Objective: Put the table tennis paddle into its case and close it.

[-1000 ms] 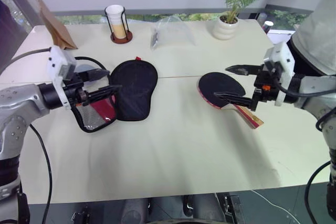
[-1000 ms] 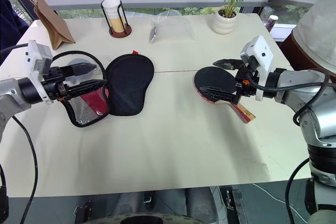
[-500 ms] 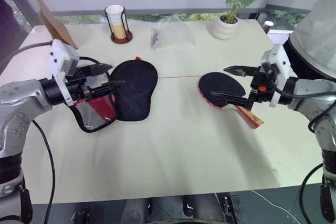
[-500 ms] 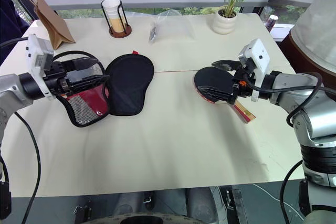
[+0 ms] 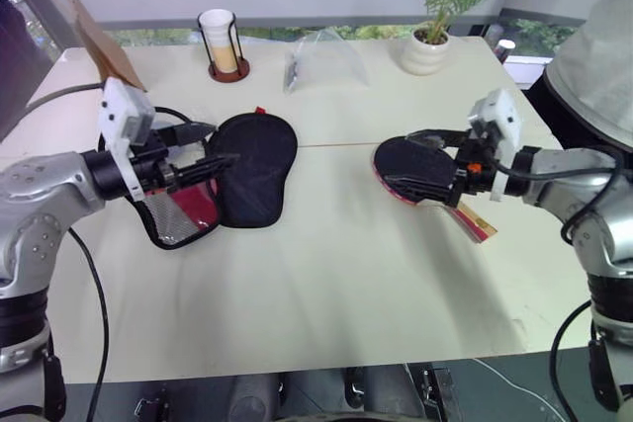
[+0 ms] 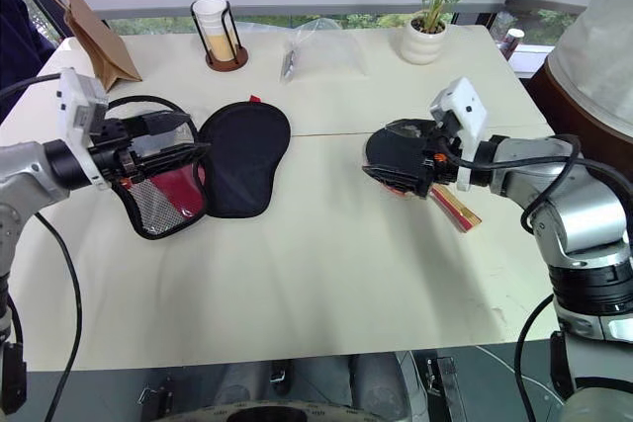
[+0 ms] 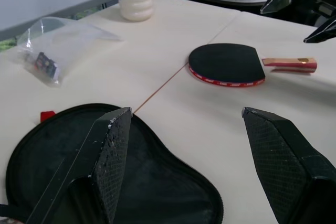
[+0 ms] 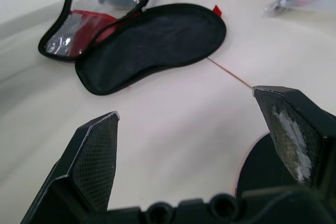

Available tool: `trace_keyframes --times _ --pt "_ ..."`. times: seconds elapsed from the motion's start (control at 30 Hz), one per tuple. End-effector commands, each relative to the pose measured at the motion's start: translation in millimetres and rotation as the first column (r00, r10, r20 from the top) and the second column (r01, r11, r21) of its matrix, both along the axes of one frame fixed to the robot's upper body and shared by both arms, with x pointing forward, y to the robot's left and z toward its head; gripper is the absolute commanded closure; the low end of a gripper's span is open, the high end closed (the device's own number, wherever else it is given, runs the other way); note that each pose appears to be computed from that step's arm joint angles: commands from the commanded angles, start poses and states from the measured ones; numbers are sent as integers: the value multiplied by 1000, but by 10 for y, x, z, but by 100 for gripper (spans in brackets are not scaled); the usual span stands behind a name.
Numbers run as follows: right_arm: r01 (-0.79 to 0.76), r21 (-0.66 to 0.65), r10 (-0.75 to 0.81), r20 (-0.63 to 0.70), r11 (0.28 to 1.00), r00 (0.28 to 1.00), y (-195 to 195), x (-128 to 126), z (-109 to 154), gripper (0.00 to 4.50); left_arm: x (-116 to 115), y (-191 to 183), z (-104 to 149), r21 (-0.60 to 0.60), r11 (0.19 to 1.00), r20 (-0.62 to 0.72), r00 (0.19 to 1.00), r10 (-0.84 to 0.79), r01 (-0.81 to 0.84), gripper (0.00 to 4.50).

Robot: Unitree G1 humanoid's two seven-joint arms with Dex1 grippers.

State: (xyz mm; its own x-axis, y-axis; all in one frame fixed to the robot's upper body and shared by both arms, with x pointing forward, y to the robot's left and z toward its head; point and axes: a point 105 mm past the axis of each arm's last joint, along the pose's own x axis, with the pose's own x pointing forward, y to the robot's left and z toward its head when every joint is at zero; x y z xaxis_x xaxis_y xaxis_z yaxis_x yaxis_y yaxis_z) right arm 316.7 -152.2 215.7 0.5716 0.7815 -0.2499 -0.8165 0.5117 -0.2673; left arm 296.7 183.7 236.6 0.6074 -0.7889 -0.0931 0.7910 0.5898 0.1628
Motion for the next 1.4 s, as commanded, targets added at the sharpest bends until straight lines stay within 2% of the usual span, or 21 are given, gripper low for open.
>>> trace_keyframes --times 0.03,0.27,0.37,0.53,0.77,1.13,1.33,1.4 --pt "4 1 -4 5 1000 1000 122 22 72 5 -33 -12 53 14 1000 36 999 -26 26 104" --pt "-36 43 43 -174 998 984 631 69 -201 5 70 137 47 48 999 45 999 -7 5 104" --pt "-48 31 54 -212 998 976 846 136 -331 5 101 192 69 62 998 56 998 0 -3 104" --pt "-62 2 61 -264 998 963 1283 333 -613 5 107 269 82 93 996 64 998 12 -18 104" --pt "23 -24 -29 -331 999 943 1559 604 -834 5 49 287 82 101 994 70 997 28 -35 104" --pt "-54 21 57 -398 998 915 2037 514 -995 5 -67 319 55 91 992 83 993 82 -89 104" --pt "-87 -21 72 -397 996 915 2160 474 -1133 5 -114 329 49 88 990 84 991 101 -109 104" --pt "-94 -43 70 -391 995 918 2163 468 -1177 57 -121 329 48 88 990 84 991 106 -113 104"
